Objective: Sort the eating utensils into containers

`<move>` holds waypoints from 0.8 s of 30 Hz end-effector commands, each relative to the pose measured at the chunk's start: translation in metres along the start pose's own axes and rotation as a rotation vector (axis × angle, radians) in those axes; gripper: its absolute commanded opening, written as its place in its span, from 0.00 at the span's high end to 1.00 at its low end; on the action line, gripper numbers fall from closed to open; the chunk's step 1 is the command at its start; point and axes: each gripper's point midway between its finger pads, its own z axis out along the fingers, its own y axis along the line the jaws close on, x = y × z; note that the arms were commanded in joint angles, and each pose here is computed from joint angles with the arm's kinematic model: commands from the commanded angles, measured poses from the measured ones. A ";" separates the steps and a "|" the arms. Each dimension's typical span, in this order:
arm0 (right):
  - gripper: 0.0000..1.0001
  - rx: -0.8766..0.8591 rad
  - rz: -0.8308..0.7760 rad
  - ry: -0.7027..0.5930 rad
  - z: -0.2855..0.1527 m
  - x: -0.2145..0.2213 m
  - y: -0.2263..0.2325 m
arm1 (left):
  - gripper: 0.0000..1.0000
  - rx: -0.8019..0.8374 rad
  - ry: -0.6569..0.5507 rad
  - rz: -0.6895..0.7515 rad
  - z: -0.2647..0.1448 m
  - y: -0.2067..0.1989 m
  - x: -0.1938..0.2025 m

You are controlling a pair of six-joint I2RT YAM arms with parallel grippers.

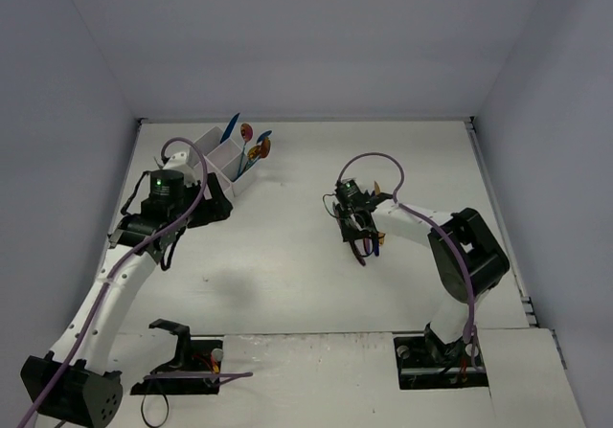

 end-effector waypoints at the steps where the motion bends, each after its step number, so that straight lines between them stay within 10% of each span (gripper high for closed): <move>1: 0.91 -0.025 0.000 0.080 0.003 0.027 0.004 | 0.25 0.134 -0.018 -0.019 -0.004 -0.039 -0.016; 24: 1.00 -0.615 -0.316 -0.477 -0.187 -0.067 0.173 | 0.25 0.403 -0.016 -0.132 0.006 -0.128 -0.015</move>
